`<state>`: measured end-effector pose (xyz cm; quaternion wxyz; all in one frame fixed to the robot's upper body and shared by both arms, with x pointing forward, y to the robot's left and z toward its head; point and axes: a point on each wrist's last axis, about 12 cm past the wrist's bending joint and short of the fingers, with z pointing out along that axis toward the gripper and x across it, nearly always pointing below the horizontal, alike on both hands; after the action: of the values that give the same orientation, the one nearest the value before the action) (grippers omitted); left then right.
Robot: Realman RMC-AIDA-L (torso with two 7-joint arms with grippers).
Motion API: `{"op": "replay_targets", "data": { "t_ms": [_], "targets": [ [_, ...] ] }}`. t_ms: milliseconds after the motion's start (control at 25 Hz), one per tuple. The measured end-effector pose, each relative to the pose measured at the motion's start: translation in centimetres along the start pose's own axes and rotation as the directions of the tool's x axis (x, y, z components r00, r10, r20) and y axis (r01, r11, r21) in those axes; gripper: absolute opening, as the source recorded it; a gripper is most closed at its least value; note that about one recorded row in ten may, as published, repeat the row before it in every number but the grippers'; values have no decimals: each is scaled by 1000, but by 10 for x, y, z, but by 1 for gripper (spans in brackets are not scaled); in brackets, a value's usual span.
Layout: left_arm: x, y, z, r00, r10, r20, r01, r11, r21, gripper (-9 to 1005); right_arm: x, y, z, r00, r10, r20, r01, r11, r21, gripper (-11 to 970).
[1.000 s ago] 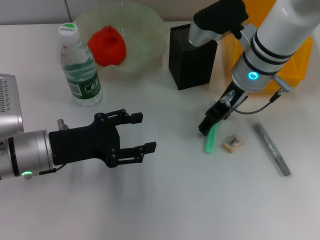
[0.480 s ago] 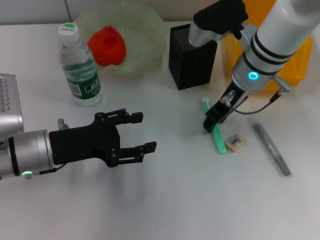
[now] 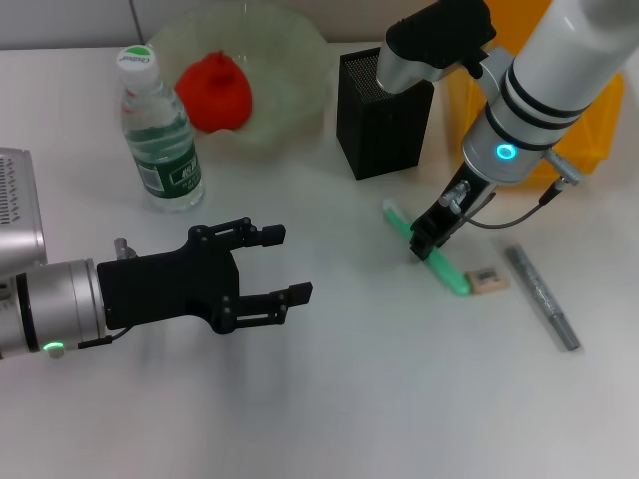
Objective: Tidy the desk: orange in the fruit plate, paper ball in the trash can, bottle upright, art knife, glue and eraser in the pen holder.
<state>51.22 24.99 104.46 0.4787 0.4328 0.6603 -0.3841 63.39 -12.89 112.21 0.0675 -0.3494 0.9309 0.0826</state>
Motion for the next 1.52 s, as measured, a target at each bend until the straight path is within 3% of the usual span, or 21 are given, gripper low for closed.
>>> {"op": "replay_targets", "data": {
  "t_ms": [80, 200, 1120, 1520],
  "targets": [
    [0, 0, 0, 1000, 0, 0, 0, 1000, 0, 783, 0, 0, 0, 1000, 1, 0, -1, 1000, 0, 366],
    [0, 0, 0, 1000, 0, 0, 0, 1000, 0, 783, 0, 0, 0, 1000, 1, -1, -1, 1000, -1, 216],
    [0, -1, 1, 1000, -1, 3, 1, 1000, 3, 783, 3, 1, 2, 999, -36, -28, 36, 999, 23, 201],
    [0, -1, 1, 1000, -4, 7, 4, 1000, 4, 783, 2, -4, -16, 992, -64, 107, 63, 998, 6, 167]
  ]
}}
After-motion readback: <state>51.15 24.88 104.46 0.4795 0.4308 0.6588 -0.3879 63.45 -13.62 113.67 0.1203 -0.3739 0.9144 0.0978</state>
